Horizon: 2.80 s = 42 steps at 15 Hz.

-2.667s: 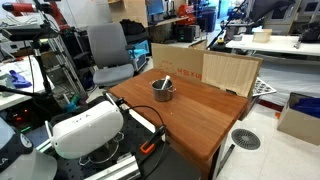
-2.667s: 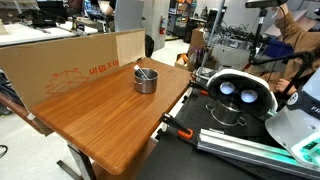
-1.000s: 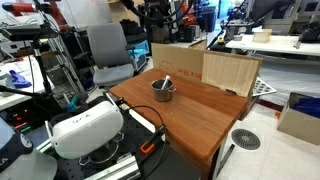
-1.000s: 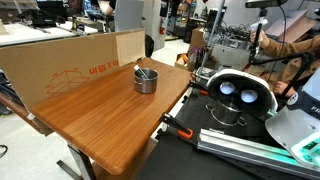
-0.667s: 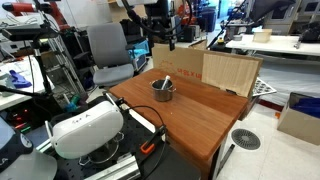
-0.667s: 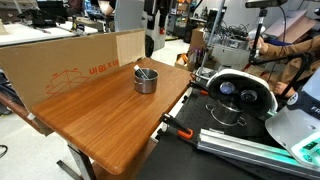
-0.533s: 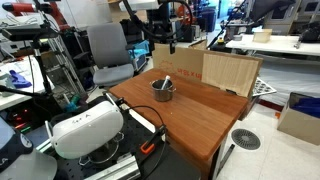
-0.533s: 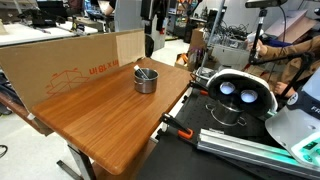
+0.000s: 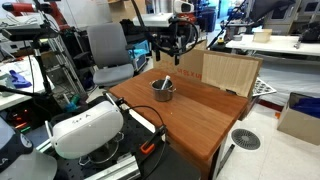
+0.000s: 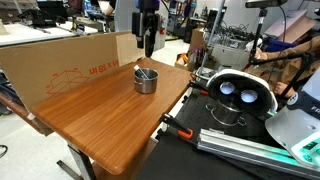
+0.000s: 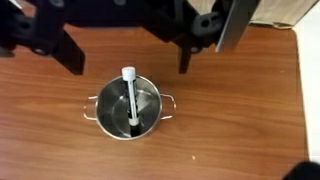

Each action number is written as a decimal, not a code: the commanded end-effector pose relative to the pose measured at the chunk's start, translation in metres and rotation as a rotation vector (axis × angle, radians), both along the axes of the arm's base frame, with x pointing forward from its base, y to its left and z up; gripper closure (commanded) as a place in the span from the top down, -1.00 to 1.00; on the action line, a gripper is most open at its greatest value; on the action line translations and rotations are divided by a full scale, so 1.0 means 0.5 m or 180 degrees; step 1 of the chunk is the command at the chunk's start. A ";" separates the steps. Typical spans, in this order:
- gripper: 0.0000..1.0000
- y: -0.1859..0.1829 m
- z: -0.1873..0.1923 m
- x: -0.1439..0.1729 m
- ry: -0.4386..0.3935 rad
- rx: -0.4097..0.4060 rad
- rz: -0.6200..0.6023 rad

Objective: Pick up the pen from the silver pot and put it on the table

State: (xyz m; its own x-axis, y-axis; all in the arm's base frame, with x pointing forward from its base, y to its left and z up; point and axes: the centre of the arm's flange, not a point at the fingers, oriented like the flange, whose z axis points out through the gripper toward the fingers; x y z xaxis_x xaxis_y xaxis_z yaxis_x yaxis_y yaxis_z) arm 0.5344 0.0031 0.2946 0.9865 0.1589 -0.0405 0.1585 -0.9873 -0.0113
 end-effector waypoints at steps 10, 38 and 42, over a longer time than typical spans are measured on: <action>1.00 0.034 -0.127 0.067 0.0231 -0.0052 -0.0059; -0.89 0.056 -0.127 0.100 0.0274 -0.0054 -0.0211; -0.89 0.042 -0.041 0.087 0.0084 -0.0024 -0.0220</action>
